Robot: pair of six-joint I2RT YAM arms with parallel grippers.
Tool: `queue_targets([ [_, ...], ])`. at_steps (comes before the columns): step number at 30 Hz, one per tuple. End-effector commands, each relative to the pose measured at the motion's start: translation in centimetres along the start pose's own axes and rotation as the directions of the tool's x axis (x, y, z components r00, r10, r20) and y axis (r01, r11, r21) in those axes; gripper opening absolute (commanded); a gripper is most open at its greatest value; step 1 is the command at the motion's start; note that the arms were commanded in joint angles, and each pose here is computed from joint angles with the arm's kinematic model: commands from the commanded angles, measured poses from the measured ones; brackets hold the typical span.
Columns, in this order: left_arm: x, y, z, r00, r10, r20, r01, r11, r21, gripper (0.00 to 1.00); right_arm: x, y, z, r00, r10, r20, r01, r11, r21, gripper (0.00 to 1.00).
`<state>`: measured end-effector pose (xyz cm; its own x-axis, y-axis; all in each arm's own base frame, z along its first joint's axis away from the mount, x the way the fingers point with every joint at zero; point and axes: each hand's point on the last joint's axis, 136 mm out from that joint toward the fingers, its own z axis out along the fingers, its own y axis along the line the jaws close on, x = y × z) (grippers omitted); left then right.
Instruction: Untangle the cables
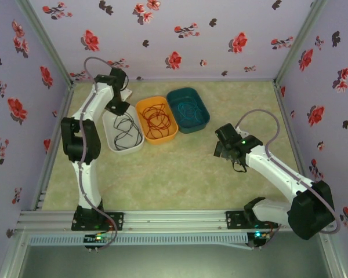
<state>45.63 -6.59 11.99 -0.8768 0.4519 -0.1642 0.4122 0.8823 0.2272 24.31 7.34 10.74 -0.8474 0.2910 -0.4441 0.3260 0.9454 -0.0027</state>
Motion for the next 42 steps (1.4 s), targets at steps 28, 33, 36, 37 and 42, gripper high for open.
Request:
queue_targets([
  [28, 0.3, 0.8, 0.5, 0.987, -0.153, 0.046, 0.154, 0.988, -0.013, 0.47, -2.0, 0.7, -1.3, 0.998, -0.02, 0.068, 0.022, 1.0, -0.022, 0.99],
  [33, 0.5, 1.2, -2.2, 0.977, -0.189, 0.099, 0.191, 0.981, -0.017, 0.56, -2.2, 0.7, -1.5, 0.997, -0.027, 0.077, 0.028, 0.999, -0.021, 0.99],
  [36, 0.9, 1.4, -4.0, 0.969, -0.207, 0.134, 0.211, 0.977, -0.018, 0.62, -2.4, 0.5, -1.6, 0.996, -0.027, 0.088, 0.028, 1.0, -0.013, 0.99],
  [37, 1.1, 1.5, -4.8, 0.965, -0.216, 0.15, 0.222, 0.975, -0.019, 0.65, -2.5, 0.4, -1.7, 0.995, -0.026, 0.095, 0.027, 1.0, -0.012, 0.99],
  [42, 2.3, 1.8, -8.4, 0.92, -0.282, 0.271, 0.296, 0.955, -0.011, 0.84, -3.0, -0.2, -2.2, 0.992, -0.018, 0.128, 0.018, 1.0, 0.001, 0.99],
])
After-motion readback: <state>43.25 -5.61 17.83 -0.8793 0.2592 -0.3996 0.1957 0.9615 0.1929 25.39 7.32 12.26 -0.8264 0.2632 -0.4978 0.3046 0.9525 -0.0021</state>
